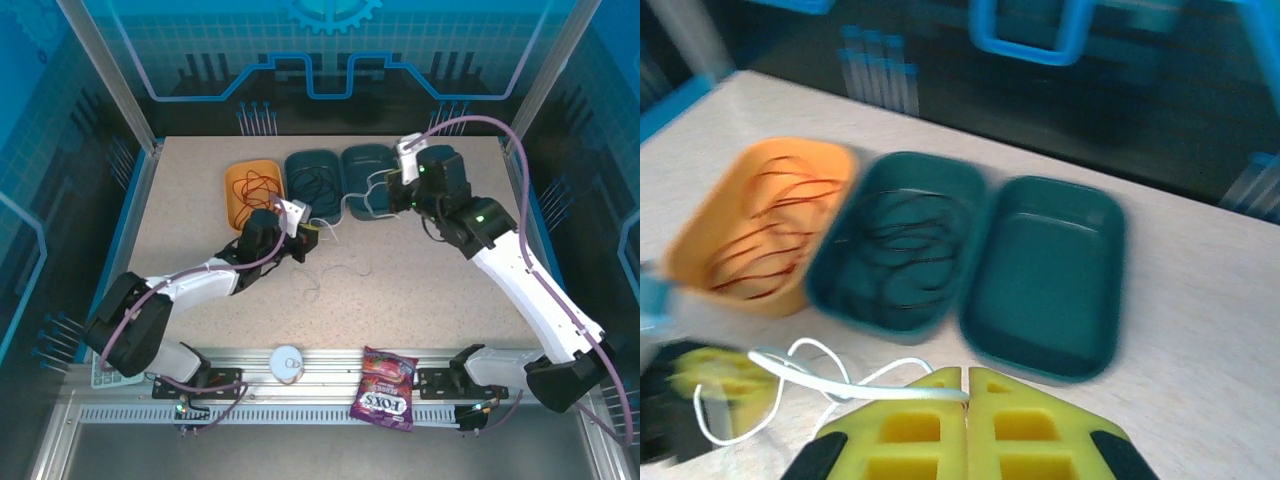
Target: Untangle the cables
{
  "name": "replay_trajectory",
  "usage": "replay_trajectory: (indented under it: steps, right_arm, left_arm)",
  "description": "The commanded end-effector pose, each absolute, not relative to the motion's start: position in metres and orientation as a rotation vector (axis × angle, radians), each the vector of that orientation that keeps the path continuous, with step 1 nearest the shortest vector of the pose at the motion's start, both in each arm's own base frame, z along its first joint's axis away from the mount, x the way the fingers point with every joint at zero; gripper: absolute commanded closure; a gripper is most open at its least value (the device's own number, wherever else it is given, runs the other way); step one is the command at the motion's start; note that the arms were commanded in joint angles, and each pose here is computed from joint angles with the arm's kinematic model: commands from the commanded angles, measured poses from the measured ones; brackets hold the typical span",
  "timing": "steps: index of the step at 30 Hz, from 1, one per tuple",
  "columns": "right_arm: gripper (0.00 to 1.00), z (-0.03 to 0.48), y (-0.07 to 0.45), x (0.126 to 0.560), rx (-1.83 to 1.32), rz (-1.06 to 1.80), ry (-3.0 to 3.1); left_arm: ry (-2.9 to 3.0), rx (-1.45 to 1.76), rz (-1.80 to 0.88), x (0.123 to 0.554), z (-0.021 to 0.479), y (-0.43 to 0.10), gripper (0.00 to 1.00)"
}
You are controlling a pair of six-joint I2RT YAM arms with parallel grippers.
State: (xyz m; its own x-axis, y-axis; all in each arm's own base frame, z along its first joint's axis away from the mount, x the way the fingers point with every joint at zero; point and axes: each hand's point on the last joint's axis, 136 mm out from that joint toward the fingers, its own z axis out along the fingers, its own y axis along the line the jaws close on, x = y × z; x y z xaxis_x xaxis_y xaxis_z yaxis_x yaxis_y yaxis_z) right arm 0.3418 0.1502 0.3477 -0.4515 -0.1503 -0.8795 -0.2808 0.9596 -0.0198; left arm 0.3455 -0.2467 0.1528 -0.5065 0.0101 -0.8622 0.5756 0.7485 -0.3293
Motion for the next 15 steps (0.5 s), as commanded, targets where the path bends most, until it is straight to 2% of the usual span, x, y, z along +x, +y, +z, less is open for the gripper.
replay_trajectory:
  steps: [1, 6, 10, 15]
  right_arm:
    - [1.0, 0.363, 0.071, 0.336, -0.01, -0.093, 2.051]
    - [1.0, 0.377, 0.034, 0.325, 0.108, -0.112, 2.005]
    - [1.0, 0.383, 0.057, 0.331, 0.0, 0.011, 2.002]
    - [1.0, 0.378, 0.081, 0.361, -0.081, 0.061, 2.025]
  left_arm:
    - [1.969, 0.358, -0.73, 0.342, 0.159, -0.226, 1.0]
    - [1.971, 0.31, -0.683, 0.33, 0.159, -0.199, 1.0]
    - [1.928, 0.34, -0.674, 0.318, 0.179, -0.193, 1.0]
    - [1.875, 0.347, -0.705, 0.306, 0.212, -0.191, 1.0]
